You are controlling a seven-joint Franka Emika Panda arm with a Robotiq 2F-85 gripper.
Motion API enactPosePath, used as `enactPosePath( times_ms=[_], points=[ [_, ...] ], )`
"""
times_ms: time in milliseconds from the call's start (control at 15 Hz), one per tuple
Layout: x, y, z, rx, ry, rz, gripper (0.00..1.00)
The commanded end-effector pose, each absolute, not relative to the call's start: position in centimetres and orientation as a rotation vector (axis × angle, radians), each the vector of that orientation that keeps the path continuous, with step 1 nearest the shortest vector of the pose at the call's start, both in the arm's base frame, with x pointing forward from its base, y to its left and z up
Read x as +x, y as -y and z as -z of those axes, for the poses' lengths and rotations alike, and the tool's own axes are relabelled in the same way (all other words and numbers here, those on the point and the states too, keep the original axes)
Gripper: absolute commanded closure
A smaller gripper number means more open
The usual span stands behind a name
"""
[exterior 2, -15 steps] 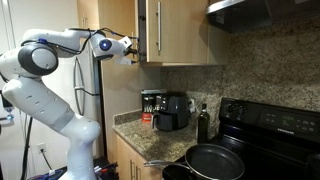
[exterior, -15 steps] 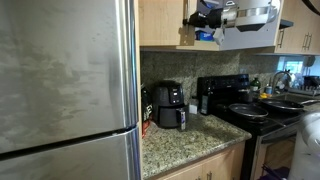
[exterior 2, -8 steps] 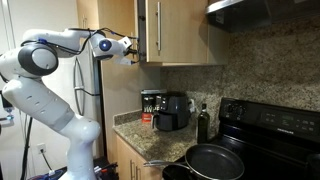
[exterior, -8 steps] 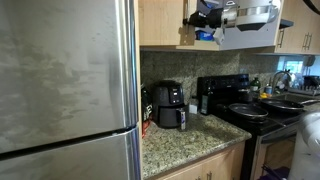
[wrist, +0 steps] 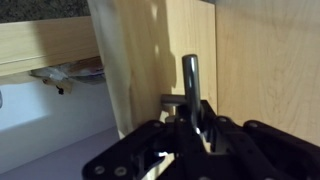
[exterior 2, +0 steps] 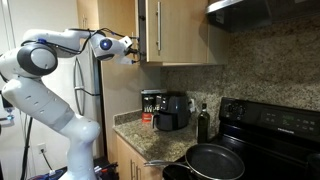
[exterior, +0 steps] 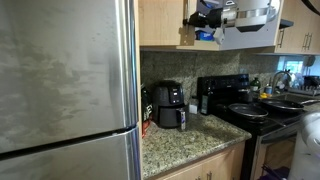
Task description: Open the top left cupboard door
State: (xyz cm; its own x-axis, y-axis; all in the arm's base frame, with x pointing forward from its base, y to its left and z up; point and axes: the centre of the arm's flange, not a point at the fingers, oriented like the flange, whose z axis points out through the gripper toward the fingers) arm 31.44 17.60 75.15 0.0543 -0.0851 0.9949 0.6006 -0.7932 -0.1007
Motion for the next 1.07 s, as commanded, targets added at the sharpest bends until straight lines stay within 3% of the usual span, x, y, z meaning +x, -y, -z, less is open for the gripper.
enactPosePath(
  times_ms=[0, 533, 1000],
  points=[
    [33.9, -16.5, -74.8, -1.889, 0.540, 1.586, 0.96],
    [34.4, -15.4, -75.9, -1.927, 0.617, 1.459, 0.96],
    [36.0, -15.9, -73.7, -1.731, 0.700, 1.519, 0.96]
  ],
)
